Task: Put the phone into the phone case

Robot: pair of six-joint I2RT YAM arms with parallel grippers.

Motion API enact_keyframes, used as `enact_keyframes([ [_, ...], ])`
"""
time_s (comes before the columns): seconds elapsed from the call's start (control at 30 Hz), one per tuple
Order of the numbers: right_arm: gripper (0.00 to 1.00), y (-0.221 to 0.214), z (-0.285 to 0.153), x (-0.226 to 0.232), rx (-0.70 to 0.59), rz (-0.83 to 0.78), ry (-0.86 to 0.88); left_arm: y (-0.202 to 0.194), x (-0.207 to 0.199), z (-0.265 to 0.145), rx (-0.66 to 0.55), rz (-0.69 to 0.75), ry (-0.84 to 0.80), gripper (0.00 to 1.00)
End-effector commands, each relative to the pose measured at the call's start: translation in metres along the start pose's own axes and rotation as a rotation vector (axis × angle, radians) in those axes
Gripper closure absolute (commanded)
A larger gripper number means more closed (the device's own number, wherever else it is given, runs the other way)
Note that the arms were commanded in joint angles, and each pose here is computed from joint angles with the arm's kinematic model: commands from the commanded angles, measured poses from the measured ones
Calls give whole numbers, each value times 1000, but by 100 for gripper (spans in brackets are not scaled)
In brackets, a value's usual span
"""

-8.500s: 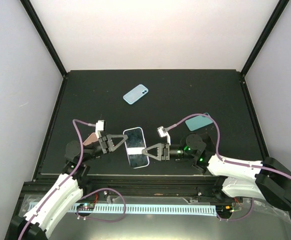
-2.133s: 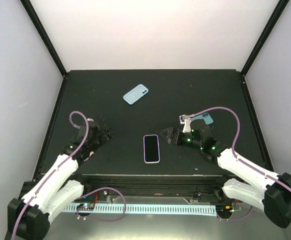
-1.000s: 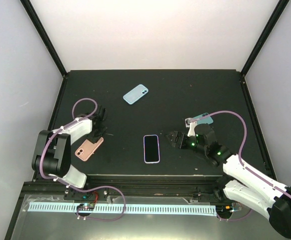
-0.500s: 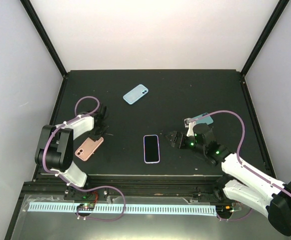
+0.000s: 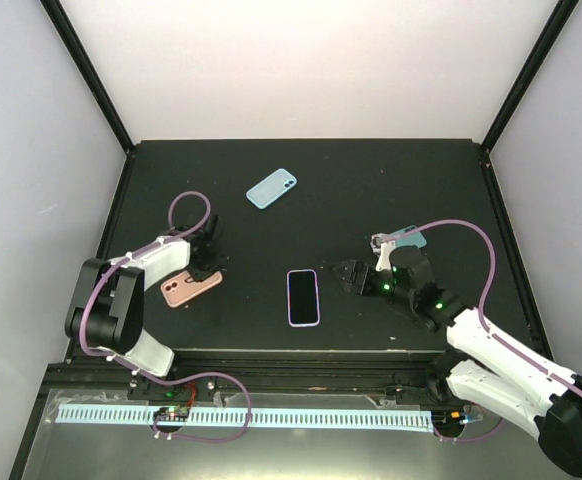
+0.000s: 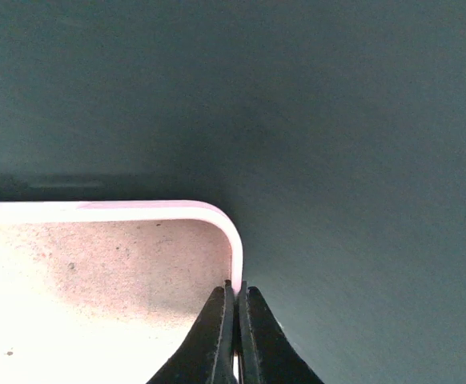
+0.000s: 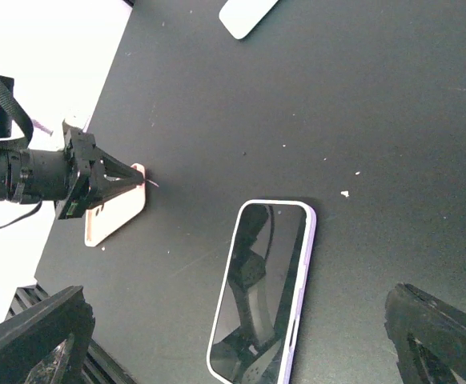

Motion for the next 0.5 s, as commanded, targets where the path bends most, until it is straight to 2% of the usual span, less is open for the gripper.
enact_keyframes([
  [0.0,0,14,-11,2,-48,-30,-24,-28,-36,-21,57,219,-202,98],
  [0.27,0,13,-18,-3,-68,-34,-52,-87,-50,-50,128,500,-341,99],
  [0.47,0,12,-27,-14,-69,-81,-139,-141,-49,-71,220,746,-466,98],
])
Point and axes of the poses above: each gripper's point midway between its finger pads, its own z axis out along the fingers, its own x axis along the line the jaws close on, y = z × x, the point moved 3 cm from there along -z, back along the fingers, and after that the axes turned 12 degrees about -z, right-handed, at the moved point
